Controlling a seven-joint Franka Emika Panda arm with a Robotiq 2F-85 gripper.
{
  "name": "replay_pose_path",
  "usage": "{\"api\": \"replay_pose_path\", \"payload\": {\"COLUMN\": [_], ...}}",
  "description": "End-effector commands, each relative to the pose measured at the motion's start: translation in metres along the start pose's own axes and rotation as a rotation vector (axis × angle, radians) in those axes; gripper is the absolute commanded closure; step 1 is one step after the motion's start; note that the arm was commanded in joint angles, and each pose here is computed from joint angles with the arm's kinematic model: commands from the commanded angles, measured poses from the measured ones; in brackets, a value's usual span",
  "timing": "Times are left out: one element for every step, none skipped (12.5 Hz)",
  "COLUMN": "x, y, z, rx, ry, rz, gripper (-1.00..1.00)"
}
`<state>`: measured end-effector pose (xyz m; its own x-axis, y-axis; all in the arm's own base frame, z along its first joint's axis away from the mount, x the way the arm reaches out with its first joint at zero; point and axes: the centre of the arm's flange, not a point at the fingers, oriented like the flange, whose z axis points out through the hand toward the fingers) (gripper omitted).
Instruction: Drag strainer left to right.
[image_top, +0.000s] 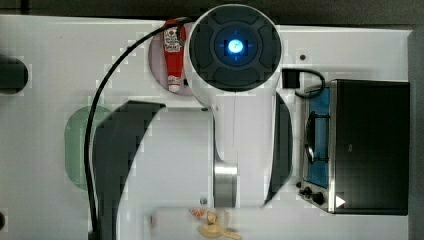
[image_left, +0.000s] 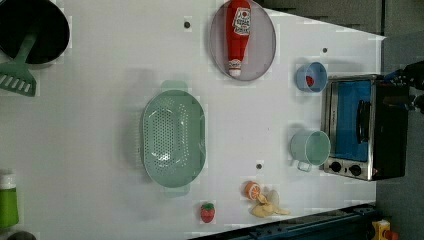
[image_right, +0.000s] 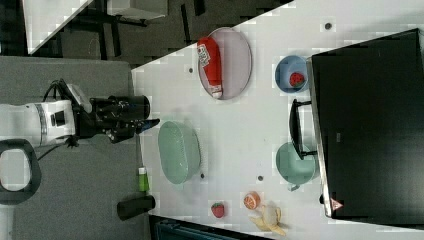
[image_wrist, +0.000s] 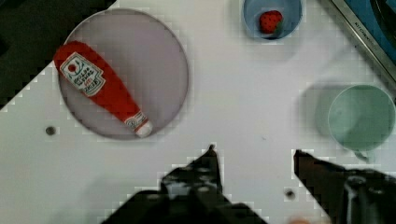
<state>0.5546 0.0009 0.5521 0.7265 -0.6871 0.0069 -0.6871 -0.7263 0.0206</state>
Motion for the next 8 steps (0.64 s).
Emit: {"api": "replay_pose_path", "payload": {"x": [-0.058, -0.059, -0.061, -0.066, -0.075, -0.087, -0.101, -0.117], "y": [0.104, 0.102, 0.099, 0.09, 0.075, 0.057, 0.036, 0.015], "z": [-0.083, -0.082, -0.082, -0.08, -0.075, -0.069, -0.061, -0.051], "rx": [0.029, 0.028, 0.028, 0.026, 0.021, 0.01, -0.01, -0.033], "ry": [0.011, 0.011, 0.011, 0.009, 0.001, -0.007, -0.012, -0.016], "rz": [0.156, 0.154, 0.151, 0.142, 0.114, 0.079, 0.05, 0.038], "gripper": [-0.6, -0.82, -1.0, -1.0, -1.0, -1.0, -1.0, -1.0]}}
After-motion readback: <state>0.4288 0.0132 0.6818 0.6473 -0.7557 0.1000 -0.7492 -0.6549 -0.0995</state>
